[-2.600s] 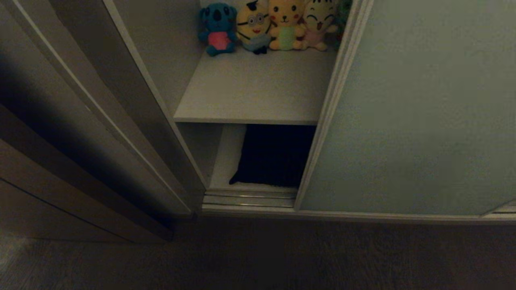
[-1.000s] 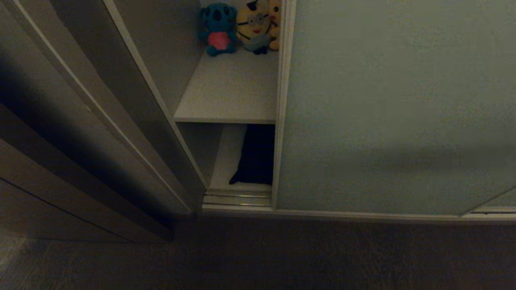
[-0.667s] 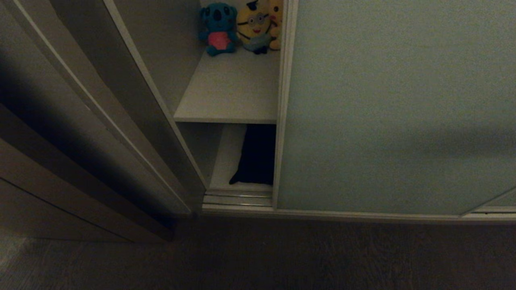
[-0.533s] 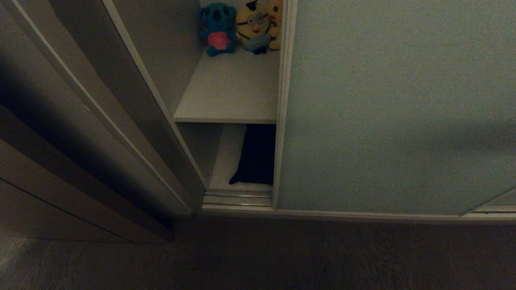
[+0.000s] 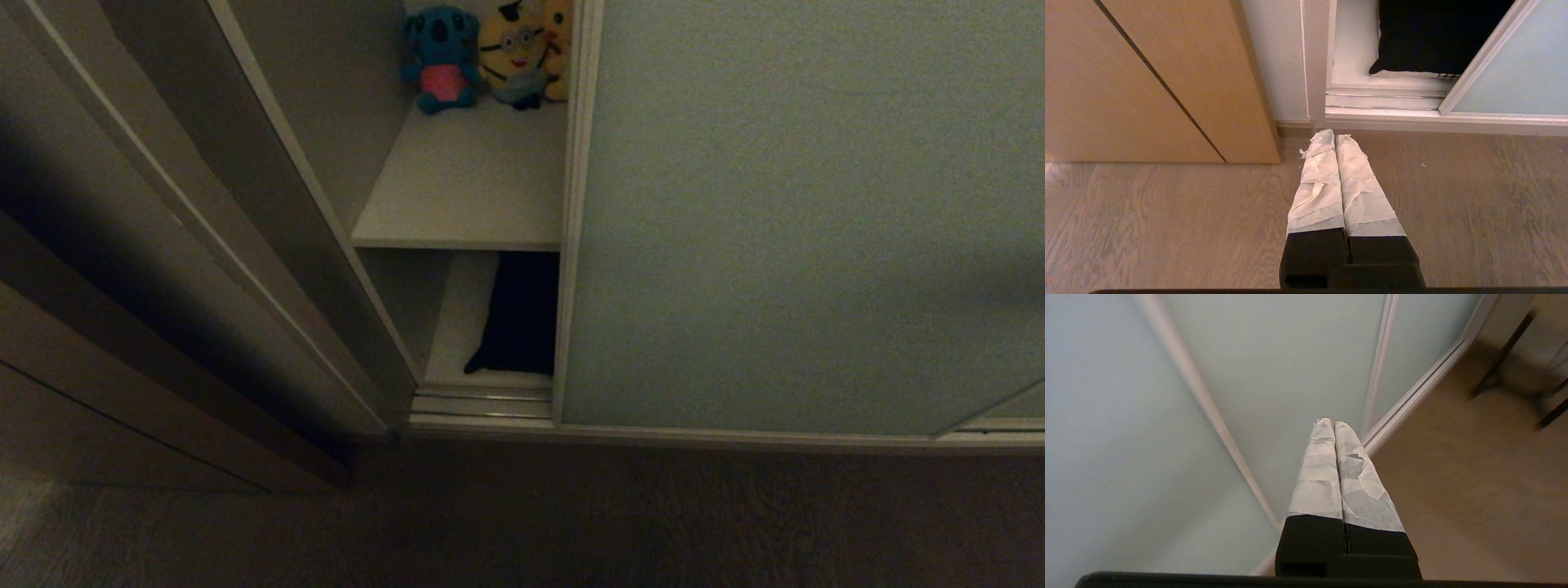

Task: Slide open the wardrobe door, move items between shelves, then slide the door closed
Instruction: Close the door

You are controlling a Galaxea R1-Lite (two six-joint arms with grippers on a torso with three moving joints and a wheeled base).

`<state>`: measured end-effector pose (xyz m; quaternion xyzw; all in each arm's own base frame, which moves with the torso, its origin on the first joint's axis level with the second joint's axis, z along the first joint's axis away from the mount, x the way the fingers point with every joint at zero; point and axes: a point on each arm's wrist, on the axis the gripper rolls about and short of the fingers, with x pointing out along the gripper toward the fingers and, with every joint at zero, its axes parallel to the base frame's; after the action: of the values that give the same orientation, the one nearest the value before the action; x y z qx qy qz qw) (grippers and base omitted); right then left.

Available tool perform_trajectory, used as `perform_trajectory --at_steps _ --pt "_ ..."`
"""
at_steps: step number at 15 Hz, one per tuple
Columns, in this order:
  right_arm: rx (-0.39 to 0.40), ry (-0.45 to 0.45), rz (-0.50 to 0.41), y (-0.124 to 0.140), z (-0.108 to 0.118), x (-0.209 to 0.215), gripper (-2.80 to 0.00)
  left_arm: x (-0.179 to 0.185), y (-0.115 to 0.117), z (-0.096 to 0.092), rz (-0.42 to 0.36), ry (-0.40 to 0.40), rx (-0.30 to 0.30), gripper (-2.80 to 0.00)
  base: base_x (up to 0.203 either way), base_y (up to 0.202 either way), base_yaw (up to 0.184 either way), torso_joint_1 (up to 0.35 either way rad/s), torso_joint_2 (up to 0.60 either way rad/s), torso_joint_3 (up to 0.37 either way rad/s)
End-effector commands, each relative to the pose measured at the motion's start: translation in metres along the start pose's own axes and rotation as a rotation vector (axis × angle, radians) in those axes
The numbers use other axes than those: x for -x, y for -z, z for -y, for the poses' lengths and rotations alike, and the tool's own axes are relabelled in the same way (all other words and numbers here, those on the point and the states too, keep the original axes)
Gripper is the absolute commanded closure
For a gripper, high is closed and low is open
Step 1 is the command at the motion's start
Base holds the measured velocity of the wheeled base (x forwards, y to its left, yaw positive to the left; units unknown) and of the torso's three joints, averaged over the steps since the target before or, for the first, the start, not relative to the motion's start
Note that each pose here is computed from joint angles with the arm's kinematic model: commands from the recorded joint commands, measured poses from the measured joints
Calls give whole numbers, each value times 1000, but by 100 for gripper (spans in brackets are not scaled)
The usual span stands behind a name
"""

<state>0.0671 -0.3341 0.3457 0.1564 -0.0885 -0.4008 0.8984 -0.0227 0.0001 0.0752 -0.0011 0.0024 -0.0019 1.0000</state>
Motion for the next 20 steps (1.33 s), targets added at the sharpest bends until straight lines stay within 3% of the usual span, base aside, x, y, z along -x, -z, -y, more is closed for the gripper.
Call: perform_trajectory --at_steps 1,4,8,10,15,20 --pt "-97 -29 -40 14 8 -31 0 0 0 0 -1 -1 0 0 0 0 0 0 0 0" --pt "-160 -77 -61 19 0 -55 0 0 0 0 -1 -1 -1 0 0 0 0 0 0 0" --pt "-221 -175 -200 30 -6 -75 0 0 0 0 -1 1 0 0 0 0 0 0 0 0" --pt "-228 -227 -228 33 -3 -79 0 0 0 0 -1 -1 0 0 0 0 0 0 0 0" --pt "-238 -251 -252 45 9 -94 0 0 0 0 -1 0 0 0 0 0 0 0 0 0" --pt "-242 -313 -288 57 4 -104 0 0 0 0 -1 -1 -1 0 0 0 0 0 0 0"
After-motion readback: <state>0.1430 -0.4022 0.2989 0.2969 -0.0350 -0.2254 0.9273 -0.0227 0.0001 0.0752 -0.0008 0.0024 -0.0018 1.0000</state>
